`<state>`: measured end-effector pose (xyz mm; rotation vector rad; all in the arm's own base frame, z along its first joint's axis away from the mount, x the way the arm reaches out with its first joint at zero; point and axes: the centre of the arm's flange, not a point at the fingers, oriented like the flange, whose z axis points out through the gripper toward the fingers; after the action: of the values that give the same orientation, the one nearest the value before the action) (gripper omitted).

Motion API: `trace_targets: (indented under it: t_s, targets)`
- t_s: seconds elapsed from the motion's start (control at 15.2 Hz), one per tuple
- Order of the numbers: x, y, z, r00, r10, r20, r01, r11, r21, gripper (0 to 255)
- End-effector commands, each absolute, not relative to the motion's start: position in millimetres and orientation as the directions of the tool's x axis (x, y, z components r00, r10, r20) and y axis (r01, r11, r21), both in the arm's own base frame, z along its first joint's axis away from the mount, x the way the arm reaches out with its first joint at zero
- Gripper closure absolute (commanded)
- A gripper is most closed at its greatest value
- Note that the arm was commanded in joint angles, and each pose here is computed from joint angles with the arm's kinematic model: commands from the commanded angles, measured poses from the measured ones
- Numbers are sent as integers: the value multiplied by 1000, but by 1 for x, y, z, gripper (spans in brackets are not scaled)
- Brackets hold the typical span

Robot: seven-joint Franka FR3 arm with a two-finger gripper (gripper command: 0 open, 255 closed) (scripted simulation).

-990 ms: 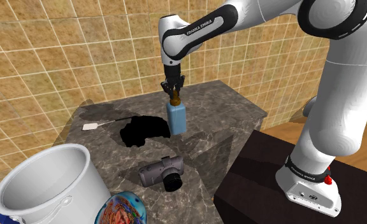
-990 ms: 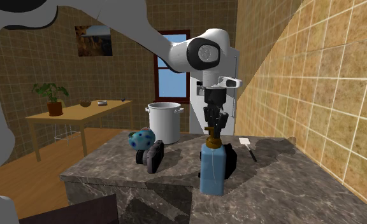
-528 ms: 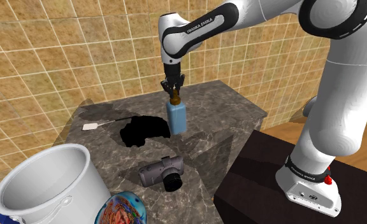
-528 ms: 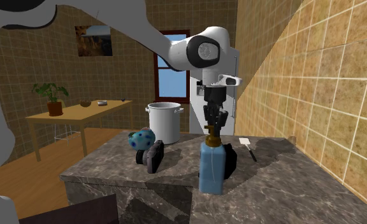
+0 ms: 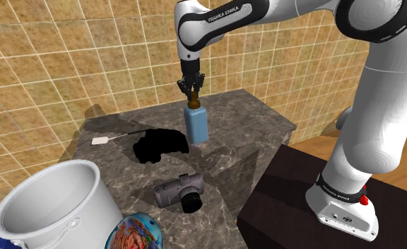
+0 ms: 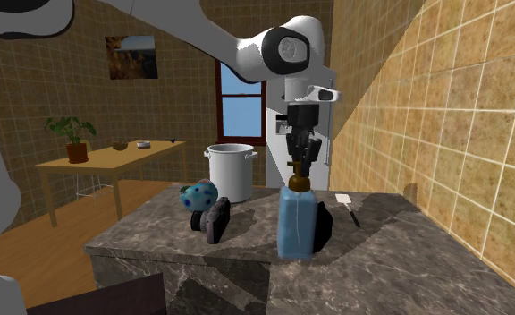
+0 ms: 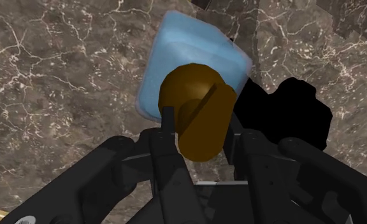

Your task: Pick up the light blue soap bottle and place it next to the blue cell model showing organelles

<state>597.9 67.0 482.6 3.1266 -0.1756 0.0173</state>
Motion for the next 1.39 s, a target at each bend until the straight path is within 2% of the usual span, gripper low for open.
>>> trace_targets:
  t_s: [0.0, 1.32]
  targets:
    - [598, 68, 494, 994, -112, 12, -112, -994, 9, 255]
    - [598, 68, 599, 994, -112, 12, -112, -994, 9, 255]
